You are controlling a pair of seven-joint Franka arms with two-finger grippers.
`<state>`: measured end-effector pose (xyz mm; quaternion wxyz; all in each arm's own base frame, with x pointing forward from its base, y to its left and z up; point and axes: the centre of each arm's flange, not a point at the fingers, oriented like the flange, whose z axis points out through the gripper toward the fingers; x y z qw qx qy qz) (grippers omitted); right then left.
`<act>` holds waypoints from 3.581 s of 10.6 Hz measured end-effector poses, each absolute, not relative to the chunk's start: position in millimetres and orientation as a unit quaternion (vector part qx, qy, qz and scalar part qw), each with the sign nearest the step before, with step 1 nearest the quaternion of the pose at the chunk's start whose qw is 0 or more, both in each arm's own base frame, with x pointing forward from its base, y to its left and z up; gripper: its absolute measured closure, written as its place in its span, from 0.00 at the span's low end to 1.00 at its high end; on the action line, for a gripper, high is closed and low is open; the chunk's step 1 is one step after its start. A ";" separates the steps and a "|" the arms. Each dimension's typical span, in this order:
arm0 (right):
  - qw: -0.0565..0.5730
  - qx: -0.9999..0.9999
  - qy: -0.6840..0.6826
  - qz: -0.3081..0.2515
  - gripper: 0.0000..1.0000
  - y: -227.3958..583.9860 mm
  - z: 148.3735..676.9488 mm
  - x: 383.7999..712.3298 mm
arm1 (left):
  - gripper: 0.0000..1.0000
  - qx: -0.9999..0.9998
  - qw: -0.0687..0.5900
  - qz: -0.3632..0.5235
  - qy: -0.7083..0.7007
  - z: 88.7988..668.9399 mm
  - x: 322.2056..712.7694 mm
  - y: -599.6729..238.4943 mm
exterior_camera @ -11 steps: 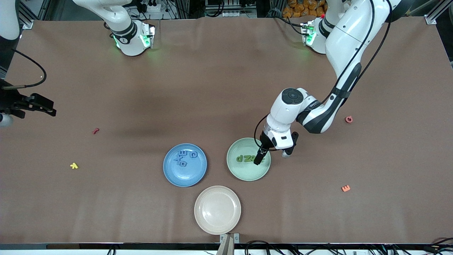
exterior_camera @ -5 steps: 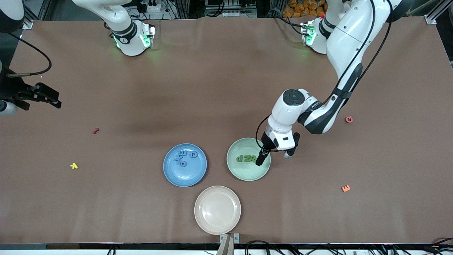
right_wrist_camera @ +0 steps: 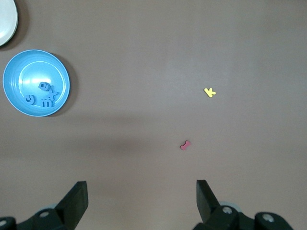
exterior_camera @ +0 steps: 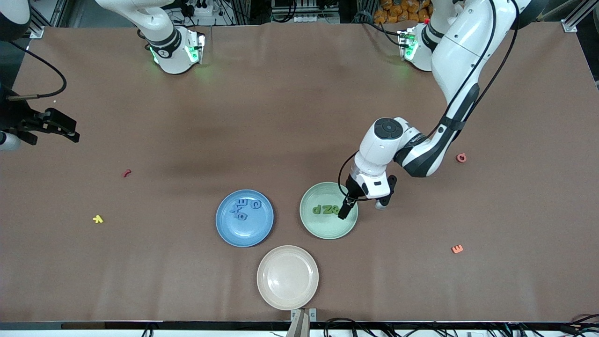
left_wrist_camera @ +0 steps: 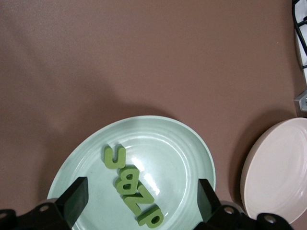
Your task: Sort letters by color into matching plates
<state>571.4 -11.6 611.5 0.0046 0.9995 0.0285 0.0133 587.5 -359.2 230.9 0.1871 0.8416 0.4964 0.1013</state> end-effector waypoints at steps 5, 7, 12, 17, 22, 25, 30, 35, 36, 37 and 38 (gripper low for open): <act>0.006 0.999 0.034 0.029 0.00 -5.0 617.7 574.1 | 0.00 0.842 0.187 0.101 0.497 230.5 587.7 -358.8; 0.006 0.999 0.034 0.031 0.00 -5.2 619.1 574.2 | 0.00 0.841 0.186 0.102 0.497 230.2 588.2 -357.8; 0.005 0.999 0.008 0.031 0.00 -4.7 619.1 574.2 | 0.00 0.874 0.176 0.118 0.436 229.2 590.2 -354.1; 0.005 1.000 0.005 0.031 0.00 -4.5 619.0 574.3 | 0.00 0.906 0.153 0.135 0.370 226.3 597.8 -340.0; 0.004 0.999 0.009 0.030 0.00 0.6 618.7 574.5 | 0.00 0.946 0.074 0.149 0.277 244.2 610.0 -318.7; 0.005 1.000 0.013 0.028 0.00 4.8 616.0 575.7 | 0.00 0.974 -0.016 0.135 0.181 260.9 609.5 -298.9; 0.005 1.000 0.013 0.028 0.00 5.5 614.0 577.2 | 0.00 0.990 -0.108 0.080 0.034 289.7 606.6 -272.8; 0.005 0.999 0.014 0.032 0.00 6.9 611.2 580.8 | 0.00 0.993 -0.114 0.008 -0.003 359.6 632.6 -204.1; 0.005 0.999 0.015 0.035 0.00 7.3 610.5 582.3 | 0.00 0.994 -0.111 -0.002 0.008 369.3 630.7 -200.9; 0.005 0.999 0.015 0.034 0.00 7.5 609.1 583.1 | 0.00 0.994 -0.111 -0.012 0.016 380.6 630.3 -198.5; 0.005 0.999 0.016 0.033 0.00 8.7 607.6 583.9 | 0.00 0.994 -0.109 -0.018 0.026 395.2 632.1 -195.4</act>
